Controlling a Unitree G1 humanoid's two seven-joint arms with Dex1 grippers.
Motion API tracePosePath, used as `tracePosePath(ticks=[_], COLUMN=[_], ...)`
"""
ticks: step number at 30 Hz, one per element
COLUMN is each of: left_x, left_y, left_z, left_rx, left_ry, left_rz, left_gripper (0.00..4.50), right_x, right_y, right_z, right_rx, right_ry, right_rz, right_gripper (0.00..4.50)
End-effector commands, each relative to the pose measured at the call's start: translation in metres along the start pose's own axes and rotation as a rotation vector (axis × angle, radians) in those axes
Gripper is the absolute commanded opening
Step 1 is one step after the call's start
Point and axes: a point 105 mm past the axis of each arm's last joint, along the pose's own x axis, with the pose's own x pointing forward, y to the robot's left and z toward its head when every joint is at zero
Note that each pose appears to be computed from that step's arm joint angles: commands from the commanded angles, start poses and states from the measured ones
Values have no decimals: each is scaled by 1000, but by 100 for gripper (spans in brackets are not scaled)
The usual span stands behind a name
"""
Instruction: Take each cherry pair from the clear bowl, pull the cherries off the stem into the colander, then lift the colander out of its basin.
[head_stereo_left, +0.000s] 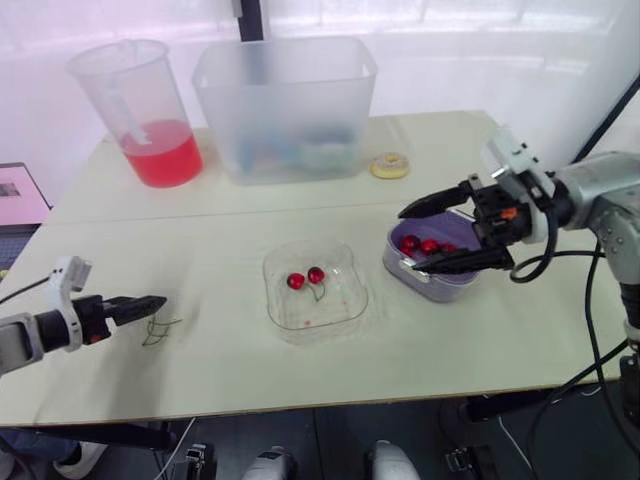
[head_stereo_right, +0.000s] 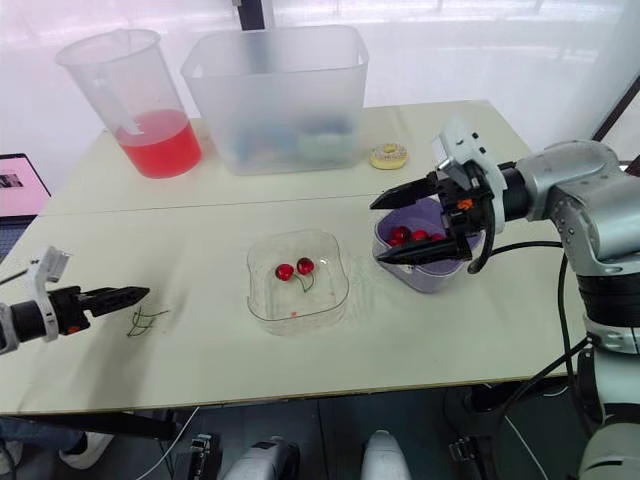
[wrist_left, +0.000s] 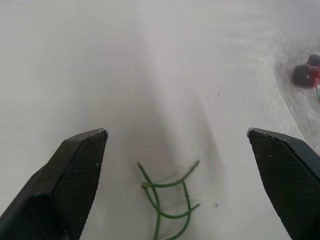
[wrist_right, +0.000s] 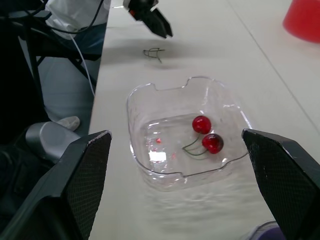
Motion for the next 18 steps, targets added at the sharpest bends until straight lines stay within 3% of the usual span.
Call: tracePosePath(ticks=[1, 7, 13, 18], left_x=[-21, -38, -31, -25], left_y=[-9, -77, -136, -136], left_z=[42, 73, 34, 24], left_rx=[121, 332, 569, 752], left_ry=[-118, -190, -6, -1], left_rz=[3, -230, -400, -333], left_gripper=[445, 445, 445, 445], right_x=[1, 11, 50, 88], right_y=[5, 4, -11, -23], right_z=[10, 14, 21, 29], right_rx=[-36, -16, -20, -137], right_ry=[-14, -28, -41, 22], right_rz=[6, 3, 25, 44], right_gripper=[450, 450, 450, 450])
